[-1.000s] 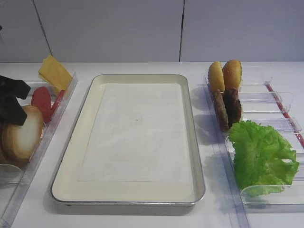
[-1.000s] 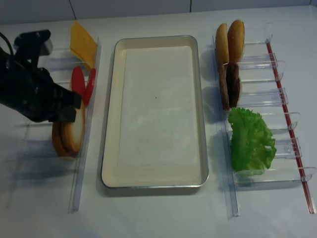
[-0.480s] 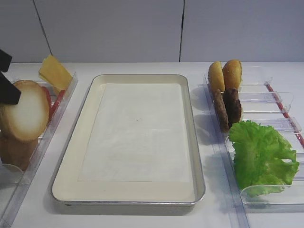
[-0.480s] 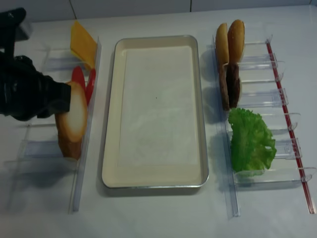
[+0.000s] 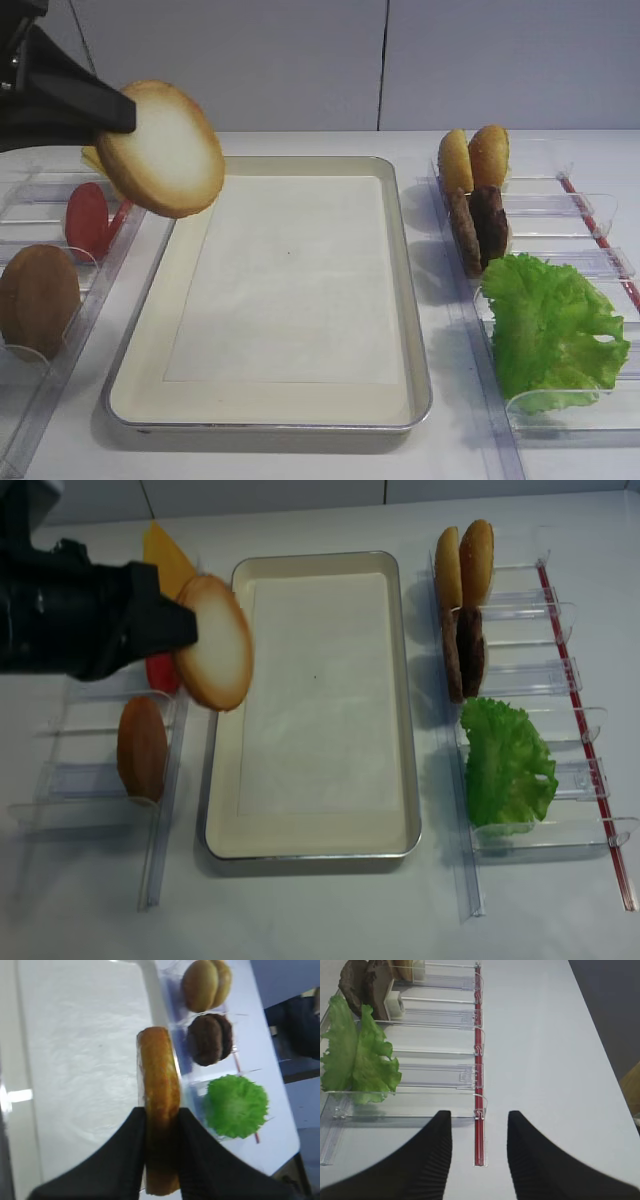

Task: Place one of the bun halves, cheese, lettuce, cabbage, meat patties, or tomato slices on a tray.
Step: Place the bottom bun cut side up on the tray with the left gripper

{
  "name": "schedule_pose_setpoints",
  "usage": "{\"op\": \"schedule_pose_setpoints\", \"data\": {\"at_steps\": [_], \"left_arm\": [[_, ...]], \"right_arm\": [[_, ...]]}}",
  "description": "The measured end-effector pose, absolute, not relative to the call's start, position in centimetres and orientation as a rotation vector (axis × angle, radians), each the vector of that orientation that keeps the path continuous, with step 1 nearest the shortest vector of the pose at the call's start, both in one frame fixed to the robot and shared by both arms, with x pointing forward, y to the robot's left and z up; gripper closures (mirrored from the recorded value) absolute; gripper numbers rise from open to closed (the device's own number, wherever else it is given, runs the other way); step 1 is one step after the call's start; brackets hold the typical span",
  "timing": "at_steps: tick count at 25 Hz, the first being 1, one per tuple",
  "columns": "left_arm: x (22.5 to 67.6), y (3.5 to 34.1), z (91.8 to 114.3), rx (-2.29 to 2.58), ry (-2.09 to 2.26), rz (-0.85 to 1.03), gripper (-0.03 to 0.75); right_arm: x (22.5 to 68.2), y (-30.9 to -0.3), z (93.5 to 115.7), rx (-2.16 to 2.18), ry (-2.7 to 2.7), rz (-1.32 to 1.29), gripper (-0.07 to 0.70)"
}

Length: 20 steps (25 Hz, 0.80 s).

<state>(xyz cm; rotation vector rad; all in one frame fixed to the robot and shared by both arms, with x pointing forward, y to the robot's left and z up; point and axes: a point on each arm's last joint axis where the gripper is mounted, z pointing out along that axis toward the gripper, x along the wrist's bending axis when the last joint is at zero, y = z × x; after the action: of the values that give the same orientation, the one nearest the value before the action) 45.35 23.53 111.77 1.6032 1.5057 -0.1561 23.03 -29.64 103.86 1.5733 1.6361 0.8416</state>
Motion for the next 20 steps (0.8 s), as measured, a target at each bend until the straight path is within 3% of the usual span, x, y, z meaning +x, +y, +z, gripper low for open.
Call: {"op": "schedule_pose_setpoints", "data": {"at_steps": [7, 14, 20], "left_arm": [[47.4, 20.4, 109.4, 1.636, 1.412, -0.363, 0.56], [49.9, 17.0, 104.6, 1.714, 1.473, -0.491, 0.56], [51.5, 15.9, 101.4, 1.694, 1.563, -0.554, 0.56]], "right_arm": [[23.0, -29.6, 103.9, 1.573, 1.636, 0.842, 0.358], [23.0, -29.6, 103.9, 1.573, 1.636, 0.842, 0.358], [23.0, -29.6, 103.9, 1.575, 1.635, 0.843, 0.358]]}}
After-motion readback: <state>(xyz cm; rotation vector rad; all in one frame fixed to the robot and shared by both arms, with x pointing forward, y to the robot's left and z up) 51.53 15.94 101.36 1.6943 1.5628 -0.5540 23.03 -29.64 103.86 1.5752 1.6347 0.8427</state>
